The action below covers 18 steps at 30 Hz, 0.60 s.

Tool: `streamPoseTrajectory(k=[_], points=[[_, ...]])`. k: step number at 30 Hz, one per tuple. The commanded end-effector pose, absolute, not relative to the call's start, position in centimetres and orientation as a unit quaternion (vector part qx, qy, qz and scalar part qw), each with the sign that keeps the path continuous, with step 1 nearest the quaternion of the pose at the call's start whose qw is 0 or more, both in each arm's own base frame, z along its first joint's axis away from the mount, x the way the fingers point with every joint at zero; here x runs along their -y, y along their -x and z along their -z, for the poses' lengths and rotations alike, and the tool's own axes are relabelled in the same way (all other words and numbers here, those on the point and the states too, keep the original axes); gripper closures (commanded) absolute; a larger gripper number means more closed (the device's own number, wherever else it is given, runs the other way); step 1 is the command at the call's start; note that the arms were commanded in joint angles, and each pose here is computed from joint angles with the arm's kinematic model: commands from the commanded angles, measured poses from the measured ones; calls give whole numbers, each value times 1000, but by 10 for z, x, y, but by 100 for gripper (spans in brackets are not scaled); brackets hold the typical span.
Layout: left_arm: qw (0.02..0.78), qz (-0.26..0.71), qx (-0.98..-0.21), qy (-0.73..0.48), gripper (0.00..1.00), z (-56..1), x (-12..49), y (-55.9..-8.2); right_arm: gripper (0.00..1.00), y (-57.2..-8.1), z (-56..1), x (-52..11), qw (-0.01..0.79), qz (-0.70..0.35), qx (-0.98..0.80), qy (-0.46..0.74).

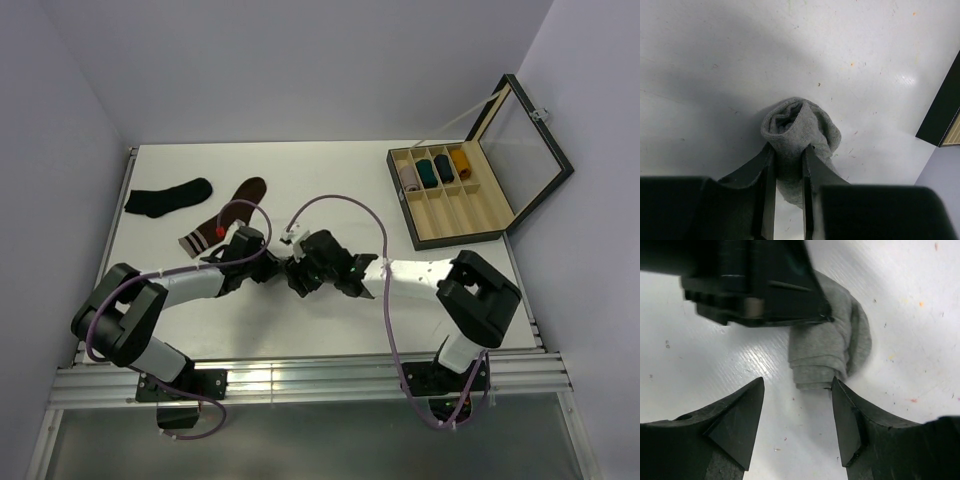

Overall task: Roll the socks
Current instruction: Roll the sock at the center of the board.

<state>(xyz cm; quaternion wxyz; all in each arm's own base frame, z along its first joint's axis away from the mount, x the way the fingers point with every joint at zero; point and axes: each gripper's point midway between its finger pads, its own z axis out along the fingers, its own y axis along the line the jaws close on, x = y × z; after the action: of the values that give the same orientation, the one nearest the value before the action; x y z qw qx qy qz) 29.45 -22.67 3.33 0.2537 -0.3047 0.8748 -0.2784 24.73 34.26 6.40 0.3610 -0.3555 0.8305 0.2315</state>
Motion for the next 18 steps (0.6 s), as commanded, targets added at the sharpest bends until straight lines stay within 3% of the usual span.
streamPoseTrajectory(k=[1,9,18], points=[[197,189,-919,284,100,11,202,-258,36,-262,-104,-356,467,-194,-775,379],[196,190,-920,280,100,10,204,-259,33,-258,-100,-374,499,-133,-740,429],[194,191,-922,275,100,10,205,-258,33,-260,-41,-363,455,-69,-766,449]])
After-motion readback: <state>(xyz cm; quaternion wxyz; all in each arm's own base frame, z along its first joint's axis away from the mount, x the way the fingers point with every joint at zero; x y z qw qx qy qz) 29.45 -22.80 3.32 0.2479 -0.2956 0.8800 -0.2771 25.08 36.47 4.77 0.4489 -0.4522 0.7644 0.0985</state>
